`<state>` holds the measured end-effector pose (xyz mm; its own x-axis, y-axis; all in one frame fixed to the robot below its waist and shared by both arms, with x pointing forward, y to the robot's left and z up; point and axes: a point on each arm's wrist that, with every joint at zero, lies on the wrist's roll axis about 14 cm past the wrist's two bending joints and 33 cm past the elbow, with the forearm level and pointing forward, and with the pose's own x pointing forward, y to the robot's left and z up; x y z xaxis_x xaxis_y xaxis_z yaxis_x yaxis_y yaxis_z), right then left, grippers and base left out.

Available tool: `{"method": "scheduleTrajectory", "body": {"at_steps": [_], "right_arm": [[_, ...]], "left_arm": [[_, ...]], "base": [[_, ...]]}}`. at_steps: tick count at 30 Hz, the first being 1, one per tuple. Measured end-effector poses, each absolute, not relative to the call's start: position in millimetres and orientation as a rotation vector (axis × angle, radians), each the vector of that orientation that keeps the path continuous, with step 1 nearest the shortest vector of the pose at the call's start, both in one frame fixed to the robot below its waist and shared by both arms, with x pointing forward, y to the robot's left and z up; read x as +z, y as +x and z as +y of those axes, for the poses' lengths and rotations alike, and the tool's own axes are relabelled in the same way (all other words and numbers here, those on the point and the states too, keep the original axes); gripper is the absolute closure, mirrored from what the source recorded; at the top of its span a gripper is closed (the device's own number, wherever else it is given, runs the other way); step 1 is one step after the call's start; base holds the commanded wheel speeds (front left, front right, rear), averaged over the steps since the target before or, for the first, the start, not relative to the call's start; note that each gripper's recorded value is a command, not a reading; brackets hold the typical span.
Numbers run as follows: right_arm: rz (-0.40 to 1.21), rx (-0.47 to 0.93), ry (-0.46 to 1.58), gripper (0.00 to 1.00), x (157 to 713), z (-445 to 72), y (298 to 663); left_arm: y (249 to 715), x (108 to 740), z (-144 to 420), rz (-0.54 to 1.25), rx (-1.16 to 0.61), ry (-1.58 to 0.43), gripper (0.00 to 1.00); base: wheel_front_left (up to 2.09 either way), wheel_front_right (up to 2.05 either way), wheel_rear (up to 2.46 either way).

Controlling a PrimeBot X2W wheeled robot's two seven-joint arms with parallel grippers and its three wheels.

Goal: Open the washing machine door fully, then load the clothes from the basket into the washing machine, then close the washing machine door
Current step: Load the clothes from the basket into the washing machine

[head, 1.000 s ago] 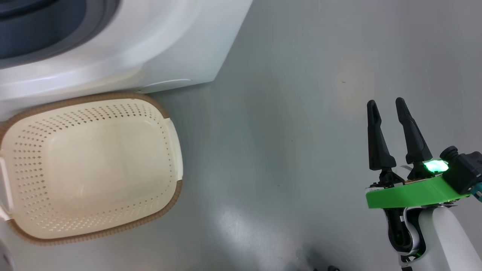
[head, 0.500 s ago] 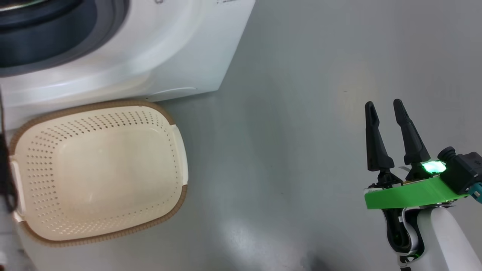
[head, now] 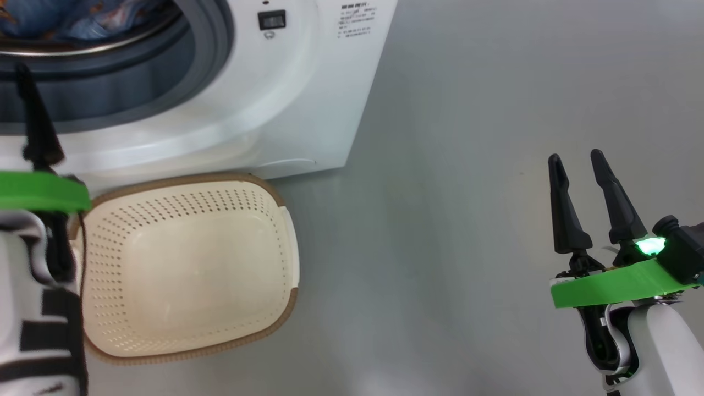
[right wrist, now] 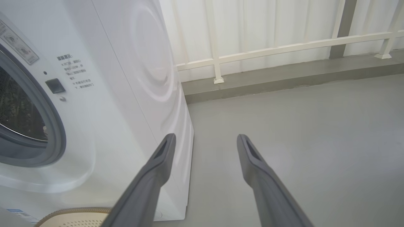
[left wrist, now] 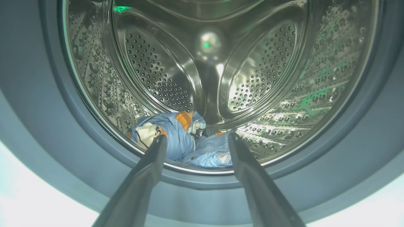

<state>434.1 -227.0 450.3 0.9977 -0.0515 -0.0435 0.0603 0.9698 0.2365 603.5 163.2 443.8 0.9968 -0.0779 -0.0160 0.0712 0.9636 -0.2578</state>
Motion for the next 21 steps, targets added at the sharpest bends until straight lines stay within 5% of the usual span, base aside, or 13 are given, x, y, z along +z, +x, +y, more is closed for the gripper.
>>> {"method": "scheduleTrajectory", "body": {"at_steps": [21], "right_arm": [[-0.009,-0.003,0.221,0.00,482.2,-221.2,386.7]], "left_arm": [[466.3,453.4,189.3,0.068,-0.043,-0.181,0.00]], "base": [[0.00,0.00,0.00]]}}
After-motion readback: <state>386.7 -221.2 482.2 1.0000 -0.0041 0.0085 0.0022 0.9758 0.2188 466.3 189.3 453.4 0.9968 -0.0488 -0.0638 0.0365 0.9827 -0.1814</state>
